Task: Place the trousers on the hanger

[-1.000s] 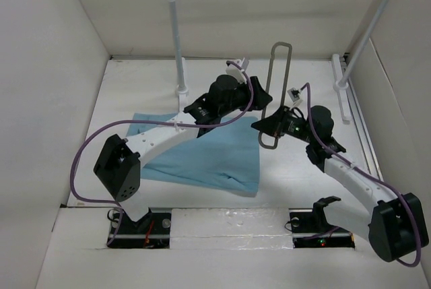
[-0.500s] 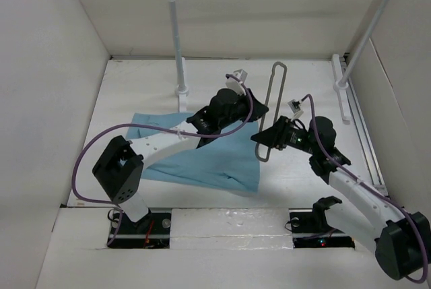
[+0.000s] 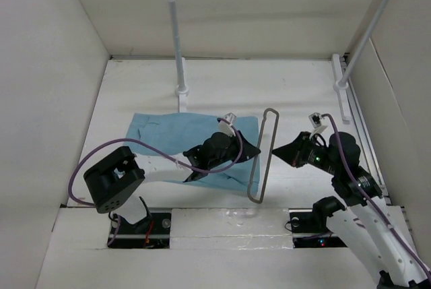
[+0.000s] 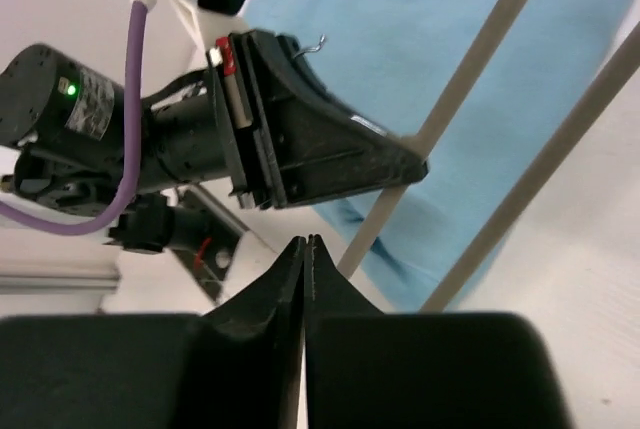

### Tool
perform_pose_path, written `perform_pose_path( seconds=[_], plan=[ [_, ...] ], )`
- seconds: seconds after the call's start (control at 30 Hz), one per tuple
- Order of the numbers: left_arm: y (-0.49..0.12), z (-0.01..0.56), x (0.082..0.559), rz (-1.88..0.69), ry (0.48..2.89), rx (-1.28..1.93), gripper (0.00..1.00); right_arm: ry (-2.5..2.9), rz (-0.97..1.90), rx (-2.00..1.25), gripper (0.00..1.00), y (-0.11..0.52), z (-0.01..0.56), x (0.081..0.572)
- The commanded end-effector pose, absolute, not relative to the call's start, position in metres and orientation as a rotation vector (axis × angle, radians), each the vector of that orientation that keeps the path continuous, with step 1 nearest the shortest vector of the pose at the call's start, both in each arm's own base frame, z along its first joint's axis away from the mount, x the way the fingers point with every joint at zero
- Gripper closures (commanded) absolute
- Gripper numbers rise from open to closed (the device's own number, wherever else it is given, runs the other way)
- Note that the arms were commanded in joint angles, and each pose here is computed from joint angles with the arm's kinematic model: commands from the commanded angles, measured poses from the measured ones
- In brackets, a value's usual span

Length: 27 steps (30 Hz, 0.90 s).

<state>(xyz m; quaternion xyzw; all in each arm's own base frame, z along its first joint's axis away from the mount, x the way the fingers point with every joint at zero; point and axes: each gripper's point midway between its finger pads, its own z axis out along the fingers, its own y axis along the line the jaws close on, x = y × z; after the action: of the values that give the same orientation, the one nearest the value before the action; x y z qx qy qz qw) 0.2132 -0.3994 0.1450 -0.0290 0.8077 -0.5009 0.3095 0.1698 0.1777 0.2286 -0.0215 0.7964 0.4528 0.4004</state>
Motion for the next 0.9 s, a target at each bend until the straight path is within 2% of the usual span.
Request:
perform_pose_path(
  seconds=[0.0, 0.07, 0.37, 0.5, 0.77, 0.87],
  plan=[
    [-0.4, 0.176, 0.217, -1.448, 1.977, -0.208, 1.0, 2.082, 1.028, -0.047, 1.0, 0.167, 0.215, 0.176],
    [-0.399, 0.154, 0.222, -1.415, 2.007, -0.263, 1.0, 2.118, 0.944, -0.082, 1.0, 0.165, 0.202, 0.188],
    [-0.408, 0.13, 0.253, -1.281, 2.01, -0.381, 1.0, 2.223, 0.786, -0.214, 0.99, 0.172, 0.152, 0.247],
    [-0.418, 0.107, 0.258, -1.238, 2.06, -0.435, 1.0, 2.254, 0.703, -0.256, 0.78, 0.17, 0.132, 0.272],
    [-0.431, 0.094, 0.254, -1.138, 2.112, -0.434, 1.0, 2.316, 0.733, -0.244, 0.68, 0.173, 0.086, 0.284],
    [-0.43, 0.088, 0.249, -1.108, 2.139, -0.426, 1.0, 2.278, 0.786, -0.213, 0.6, 0.177, 0.081, 0.287]
  ],
)
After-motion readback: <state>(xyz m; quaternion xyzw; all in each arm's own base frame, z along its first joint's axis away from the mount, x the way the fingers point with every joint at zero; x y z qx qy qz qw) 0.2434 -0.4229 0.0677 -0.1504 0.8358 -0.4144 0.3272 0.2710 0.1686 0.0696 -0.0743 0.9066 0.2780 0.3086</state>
